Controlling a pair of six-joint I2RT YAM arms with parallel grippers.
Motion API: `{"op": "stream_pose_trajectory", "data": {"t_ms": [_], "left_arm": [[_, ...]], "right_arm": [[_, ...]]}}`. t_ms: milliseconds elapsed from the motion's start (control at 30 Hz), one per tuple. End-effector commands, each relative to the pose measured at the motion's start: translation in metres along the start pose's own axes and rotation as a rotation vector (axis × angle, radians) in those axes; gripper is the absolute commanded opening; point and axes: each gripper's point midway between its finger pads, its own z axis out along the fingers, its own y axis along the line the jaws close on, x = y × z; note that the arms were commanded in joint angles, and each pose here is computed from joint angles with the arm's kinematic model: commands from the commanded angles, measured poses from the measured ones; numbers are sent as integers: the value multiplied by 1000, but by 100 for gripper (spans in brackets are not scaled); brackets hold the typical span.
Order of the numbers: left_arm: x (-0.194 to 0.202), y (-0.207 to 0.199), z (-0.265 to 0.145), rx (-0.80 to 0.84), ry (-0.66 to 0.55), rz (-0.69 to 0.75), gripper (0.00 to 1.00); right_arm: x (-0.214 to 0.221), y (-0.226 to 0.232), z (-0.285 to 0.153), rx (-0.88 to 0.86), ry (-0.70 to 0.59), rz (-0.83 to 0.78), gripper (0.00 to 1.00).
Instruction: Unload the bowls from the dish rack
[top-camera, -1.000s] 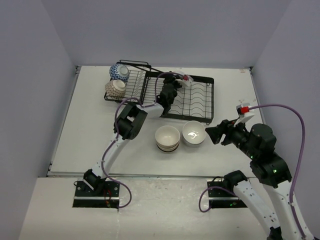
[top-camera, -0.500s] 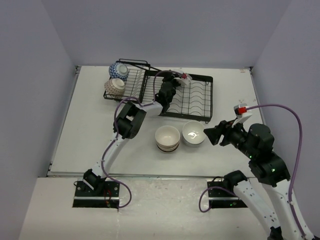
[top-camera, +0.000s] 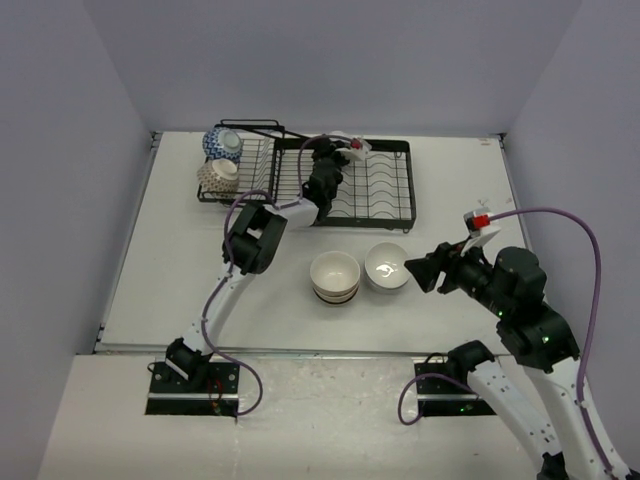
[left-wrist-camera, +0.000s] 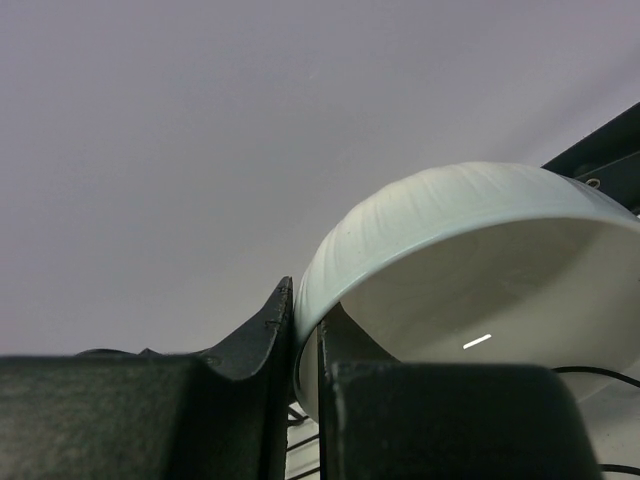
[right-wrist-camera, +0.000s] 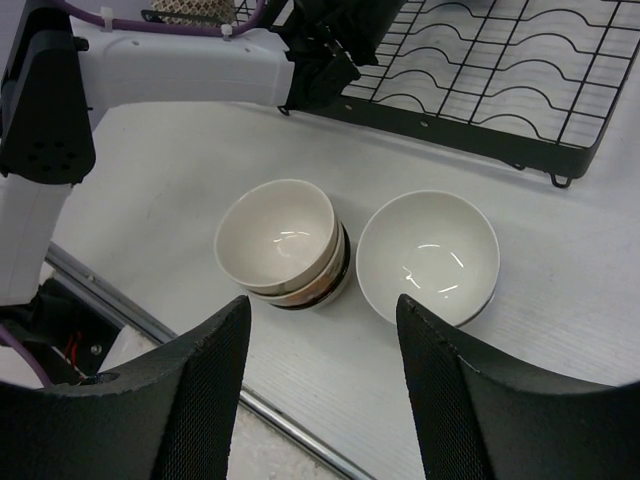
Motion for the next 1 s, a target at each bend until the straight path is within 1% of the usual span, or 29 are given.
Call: {"op": "stream_pose_trajectory", "data": {"t_ms": [0,100,133,200,267,300,333,367,500,533,567,600,667,700,767,833,933,967], "left_arm": [[-29,30,-1,-118,-245,-60,0],[-30,20,-4,-74,-259,12,0],[-27,13,-4,-39,-241,64,0],[-28,9,-2,-13,-213,87,0],[-28,9,3,6,-164,78,0],[-36,15,10,6,-154,58,0],[-28,3,11,63,-103,49,0],[-28,2,13,71,-80,43,0],[-34,-4,14,138,-31,53,0],[-28,-11,12,193,8,65,3],[-29,-14,12,214,14,66,11],[-28,-14,11,221,22,69,21],[-24,-15,10,235,37,85,18],[-21,-15,9,239,45,103,18],[-20,-15,9,248,48,114,22],[-21,-18,8,267,51,118,23],[-24,-15,9,269,44,119,32],[-26,-17,8,281,36,119,37]], "right_arm": [[-2,6,1,-37,-15,-22,61],[0,8,1,-47,-10,-22,61],[-1,9,1,-52,-13,-24,61],[0,10,1,-56,-11,-25,61],[0,10,-1,-61,-17,-28,61],[0,11,-2,-65,-20,-28,61],[0,11,-2,-64,-22,-28,61],[0,11,-2,-65,-24,-28,61],[-1,13,-5,-74,-33,-33,61],[0,14,-5,-79,-32,-34,61],[-1,14,-6,-80,-36,-36,61],[-1,15,-6,-83,-36,-37,61],[-1,16,-7,-91,-38,-38,61],[-1,16,-7,-91,-40,-39,61],[-2,17,-8,-92,-43,-39,61],[-2,17,-8,-94,-44,-42,61],[-1,17,-8,-95,-42,-42,61],[-1,17,-7,-94,-39,-41,61]]}}
